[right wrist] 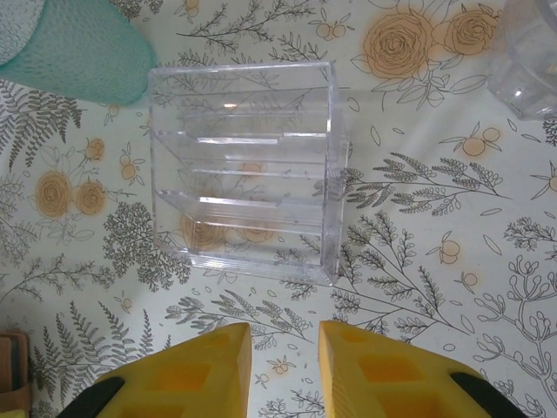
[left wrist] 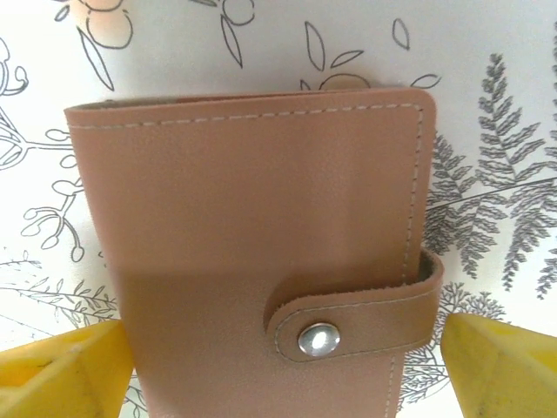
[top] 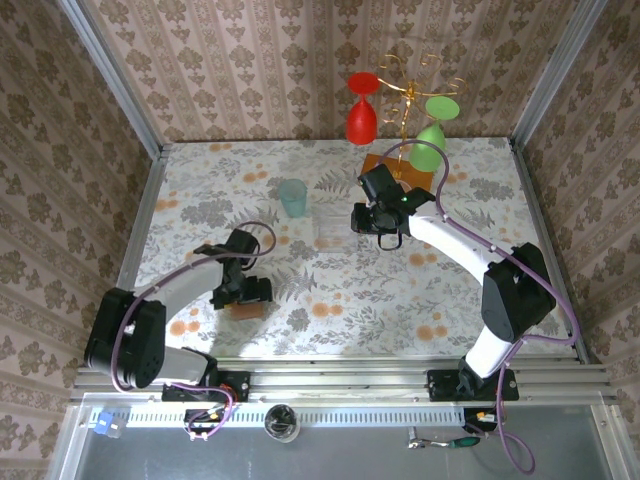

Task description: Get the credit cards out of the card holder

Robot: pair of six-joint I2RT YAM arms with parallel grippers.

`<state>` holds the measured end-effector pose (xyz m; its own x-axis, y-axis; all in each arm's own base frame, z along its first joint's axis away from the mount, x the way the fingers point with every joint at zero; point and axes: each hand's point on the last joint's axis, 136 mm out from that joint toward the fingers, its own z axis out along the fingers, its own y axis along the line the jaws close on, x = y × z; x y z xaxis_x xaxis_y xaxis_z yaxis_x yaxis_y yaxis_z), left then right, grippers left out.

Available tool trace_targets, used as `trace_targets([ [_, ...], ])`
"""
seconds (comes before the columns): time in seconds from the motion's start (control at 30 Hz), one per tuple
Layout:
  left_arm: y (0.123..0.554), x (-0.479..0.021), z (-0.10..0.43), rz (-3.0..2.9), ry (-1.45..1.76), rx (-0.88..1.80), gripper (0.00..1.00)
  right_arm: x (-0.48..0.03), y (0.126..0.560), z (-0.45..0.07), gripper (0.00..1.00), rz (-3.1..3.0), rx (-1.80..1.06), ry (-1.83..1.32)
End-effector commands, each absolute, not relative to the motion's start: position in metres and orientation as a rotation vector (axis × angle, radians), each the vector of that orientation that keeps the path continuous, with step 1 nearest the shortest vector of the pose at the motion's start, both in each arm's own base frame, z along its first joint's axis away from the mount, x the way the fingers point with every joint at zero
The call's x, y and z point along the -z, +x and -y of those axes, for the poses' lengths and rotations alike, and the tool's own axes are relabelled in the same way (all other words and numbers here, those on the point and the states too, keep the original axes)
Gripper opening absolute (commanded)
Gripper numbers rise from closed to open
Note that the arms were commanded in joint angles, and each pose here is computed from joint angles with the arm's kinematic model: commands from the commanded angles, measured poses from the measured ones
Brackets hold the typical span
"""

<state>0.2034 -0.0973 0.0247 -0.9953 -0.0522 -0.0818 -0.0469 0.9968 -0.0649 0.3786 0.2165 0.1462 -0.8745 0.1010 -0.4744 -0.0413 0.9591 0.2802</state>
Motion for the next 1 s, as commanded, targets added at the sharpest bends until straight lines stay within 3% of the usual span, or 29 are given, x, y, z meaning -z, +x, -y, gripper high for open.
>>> trace_targets([
  [0.0,0.203,-0.028,0.091,-3.070,-0.062,0.004,0.90,-0.153,0.370,-0.215,0.27,-2.601,-0.395,0.027],
  [0.53,0.211,-0.040,0.116,-3.043,0.024,0.001,0.77,-0.158,0.367,-0.209,0.27,-2.588,-0.378,0.029],
  [0.97,0.226,-0.056,0.225,-2.980,0.207,0.184,0.77,-0.154,0.359,-0.187,0.27,-2.578,-0.362,0.073],
])
